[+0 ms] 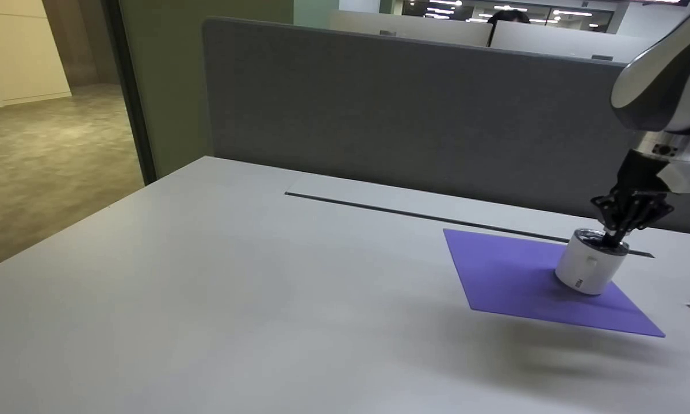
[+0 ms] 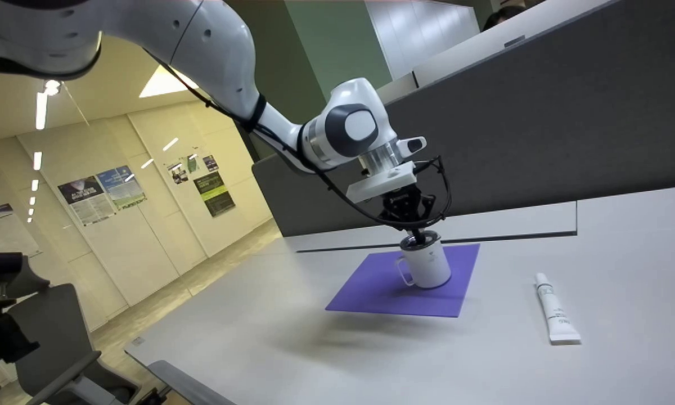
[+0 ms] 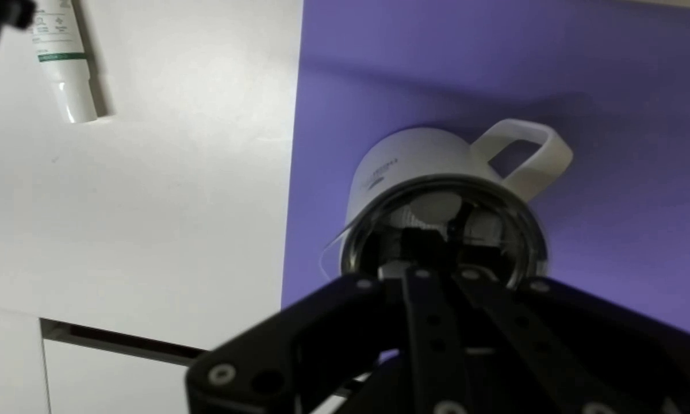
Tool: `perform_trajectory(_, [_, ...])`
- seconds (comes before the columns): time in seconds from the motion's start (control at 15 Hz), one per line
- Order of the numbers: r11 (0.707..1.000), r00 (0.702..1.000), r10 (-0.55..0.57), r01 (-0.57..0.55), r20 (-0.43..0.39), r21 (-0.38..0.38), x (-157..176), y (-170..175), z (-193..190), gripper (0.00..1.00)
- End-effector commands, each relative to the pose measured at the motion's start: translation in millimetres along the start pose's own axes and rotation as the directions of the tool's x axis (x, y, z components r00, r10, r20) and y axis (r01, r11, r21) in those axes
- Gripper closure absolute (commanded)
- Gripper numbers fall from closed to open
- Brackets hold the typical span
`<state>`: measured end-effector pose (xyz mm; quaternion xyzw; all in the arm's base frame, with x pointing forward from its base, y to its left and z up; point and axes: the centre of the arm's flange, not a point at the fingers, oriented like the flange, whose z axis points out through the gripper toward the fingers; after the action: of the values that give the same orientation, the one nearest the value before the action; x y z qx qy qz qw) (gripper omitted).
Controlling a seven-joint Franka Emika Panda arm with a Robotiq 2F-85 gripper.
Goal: Move the black object on the strainer to the right, then to the left
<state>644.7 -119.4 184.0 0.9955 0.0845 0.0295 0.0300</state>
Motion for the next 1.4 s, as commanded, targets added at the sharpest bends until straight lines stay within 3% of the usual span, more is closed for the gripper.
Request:
perform_trajectory(0.0, [1.000, 1.000, 0.004, -0.004, -0.007, 0.012, -5.2, -0.9, 0.6, 1.00])
perform_trajectory(0.93, [0.985, 0.999, 0.012, -0.019, 0.039, 0.171, -3.5, -1.5, 5.3, 1.00])
perform_trajectory(1.33, [0.989, 1.000, 0.031, -0.031, 0.007, 0.143, -0.1, 3.0, -4.3, 1.00])
